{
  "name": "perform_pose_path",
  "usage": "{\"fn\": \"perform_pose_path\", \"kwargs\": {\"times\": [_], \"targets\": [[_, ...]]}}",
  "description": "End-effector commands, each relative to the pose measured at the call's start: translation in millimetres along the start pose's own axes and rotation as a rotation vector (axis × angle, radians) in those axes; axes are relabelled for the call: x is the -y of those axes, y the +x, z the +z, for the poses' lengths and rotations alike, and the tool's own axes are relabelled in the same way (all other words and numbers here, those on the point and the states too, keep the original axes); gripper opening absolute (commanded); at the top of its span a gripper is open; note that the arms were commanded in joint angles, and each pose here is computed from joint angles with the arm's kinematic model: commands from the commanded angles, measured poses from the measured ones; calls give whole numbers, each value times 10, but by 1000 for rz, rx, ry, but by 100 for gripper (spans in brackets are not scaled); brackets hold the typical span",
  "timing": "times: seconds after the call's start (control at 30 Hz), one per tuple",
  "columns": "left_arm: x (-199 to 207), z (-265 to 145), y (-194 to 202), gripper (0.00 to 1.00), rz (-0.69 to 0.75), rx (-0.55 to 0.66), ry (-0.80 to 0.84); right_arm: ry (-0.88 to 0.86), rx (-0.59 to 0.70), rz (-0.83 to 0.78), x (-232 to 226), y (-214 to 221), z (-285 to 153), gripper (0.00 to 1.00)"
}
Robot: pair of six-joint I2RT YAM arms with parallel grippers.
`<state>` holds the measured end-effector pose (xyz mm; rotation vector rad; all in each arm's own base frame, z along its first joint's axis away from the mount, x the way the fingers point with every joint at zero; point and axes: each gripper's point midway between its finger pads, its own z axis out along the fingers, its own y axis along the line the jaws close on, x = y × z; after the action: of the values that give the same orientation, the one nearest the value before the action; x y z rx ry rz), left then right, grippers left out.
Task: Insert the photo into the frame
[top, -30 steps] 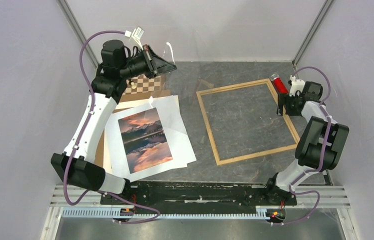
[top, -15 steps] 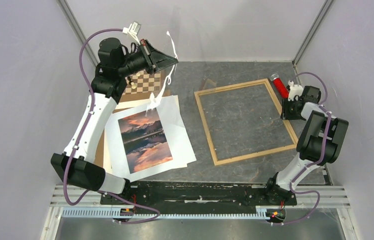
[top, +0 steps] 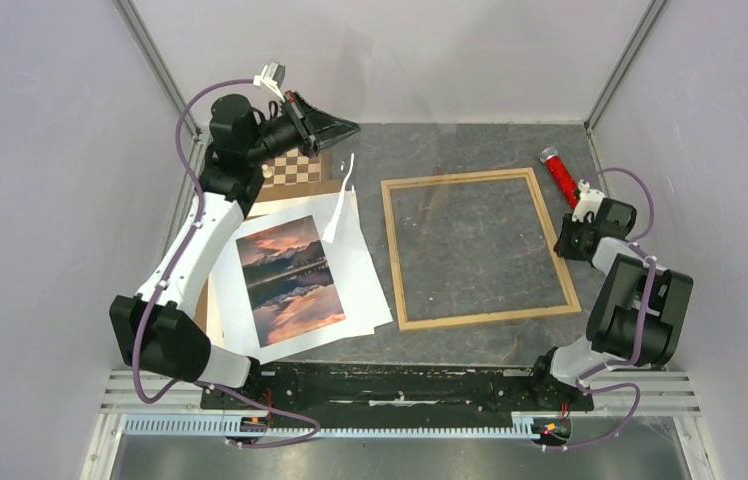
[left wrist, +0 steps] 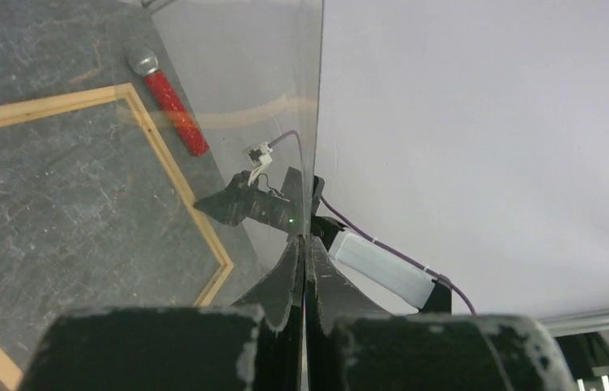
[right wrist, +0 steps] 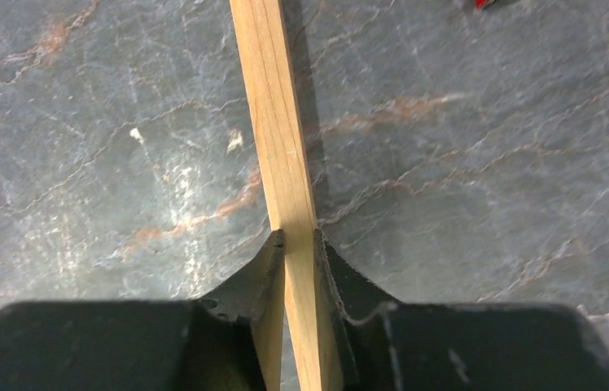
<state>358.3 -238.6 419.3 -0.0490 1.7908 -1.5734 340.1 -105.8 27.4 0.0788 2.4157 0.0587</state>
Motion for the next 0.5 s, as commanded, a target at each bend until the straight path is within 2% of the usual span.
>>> {"fn": "perform_pose_path", "kwargs": {"times": [0.0, 0.23, 0.3, 0.33, 0.47], "targets": [[104, 15, -98, 2, -44, 67, 92, -14, -38, 107, -190, 228, -75, 8], [-136, 108, -11, 2, -153, 94, 114, -48, -49, 114, -481, 335, -109, 8], [-147, 139, 20, 2, -172, 95, 126, -55, -53, 114, -529, 349, -110, 11], [-153, 154, 44, 2, -182, 94, 128, -52, -48, 109, -531, 328, -115, 15], [-204, 242, 129, 2, -223, 89, 134, -14, -15, 87, -455, 213, -157, 42]]}}
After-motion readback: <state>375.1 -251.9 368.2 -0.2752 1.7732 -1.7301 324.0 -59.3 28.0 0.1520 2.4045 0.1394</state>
